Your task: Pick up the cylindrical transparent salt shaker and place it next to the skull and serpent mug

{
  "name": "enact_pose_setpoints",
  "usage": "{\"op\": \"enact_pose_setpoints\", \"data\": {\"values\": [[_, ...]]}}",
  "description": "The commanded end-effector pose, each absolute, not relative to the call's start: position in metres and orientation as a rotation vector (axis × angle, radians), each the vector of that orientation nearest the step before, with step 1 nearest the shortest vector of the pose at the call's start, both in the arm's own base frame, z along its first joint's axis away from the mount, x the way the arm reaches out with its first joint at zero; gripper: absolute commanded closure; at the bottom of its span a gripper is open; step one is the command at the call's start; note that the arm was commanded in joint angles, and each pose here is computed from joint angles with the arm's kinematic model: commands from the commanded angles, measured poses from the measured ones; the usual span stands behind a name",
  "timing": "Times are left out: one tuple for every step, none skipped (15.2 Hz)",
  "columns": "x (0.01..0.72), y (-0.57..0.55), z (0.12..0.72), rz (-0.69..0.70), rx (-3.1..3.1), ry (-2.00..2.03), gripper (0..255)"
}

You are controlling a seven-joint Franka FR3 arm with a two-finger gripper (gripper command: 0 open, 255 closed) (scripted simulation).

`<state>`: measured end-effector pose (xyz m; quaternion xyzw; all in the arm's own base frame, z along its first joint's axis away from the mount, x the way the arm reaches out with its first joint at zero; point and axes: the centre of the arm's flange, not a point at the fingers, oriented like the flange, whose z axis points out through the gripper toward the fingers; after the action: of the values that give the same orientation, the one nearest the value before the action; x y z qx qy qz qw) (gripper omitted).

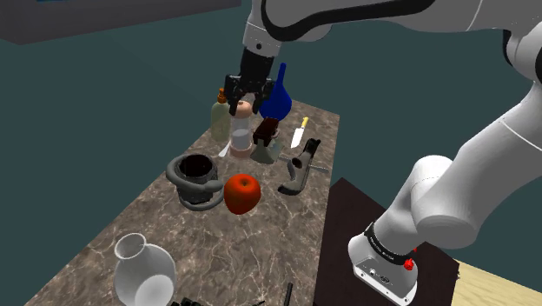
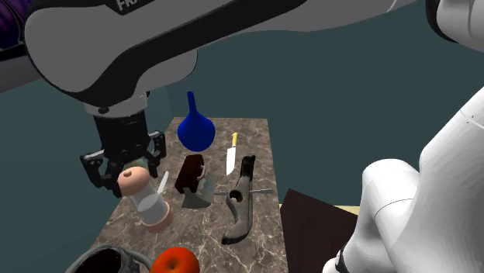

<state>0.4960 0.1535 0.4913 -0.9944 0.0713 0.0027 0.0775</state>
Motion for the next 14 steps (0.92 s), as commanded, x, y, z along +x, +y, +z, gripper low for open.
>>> {"op": "enact_pose_setpoints", "data": {"values": [[0.497,0.154,0.48,0.007,-2.979,0.214,255],[0.497,0.154,0.475,0.007,-2.979,0.214,255],[0.497,0.154,0.47,0.007,-2.979,0.214,255],[0.497,0.154,0.465,0.007,-2.979,0.214,255],[0.497,0.154,0.459,0.007,-2.979,0.214,255],[0.497,0.154,0.454,0.007,-2.979,0.214,255],[0.497,0.154,0.449,0.007,-2.979,0.214,255],[0.497,0.154,0.443,0.007,-2.979,0.214,255],[0.497,0.154,0.438,0.007,-2.979,0.214,255],[0.497,0.154,0.433,0.007,-2.979,0.214,255],[0.497,0.154,0.428,0.007,-2.979,0.214,255],[0.497,0.154,0.422,0.007,-2.979,0.214,255],[0.497,0.154,0.417,0.007,-2.979,0.214,255],[0.497,0.154,0.412,0.007,-2.979,0.214,255]]}}
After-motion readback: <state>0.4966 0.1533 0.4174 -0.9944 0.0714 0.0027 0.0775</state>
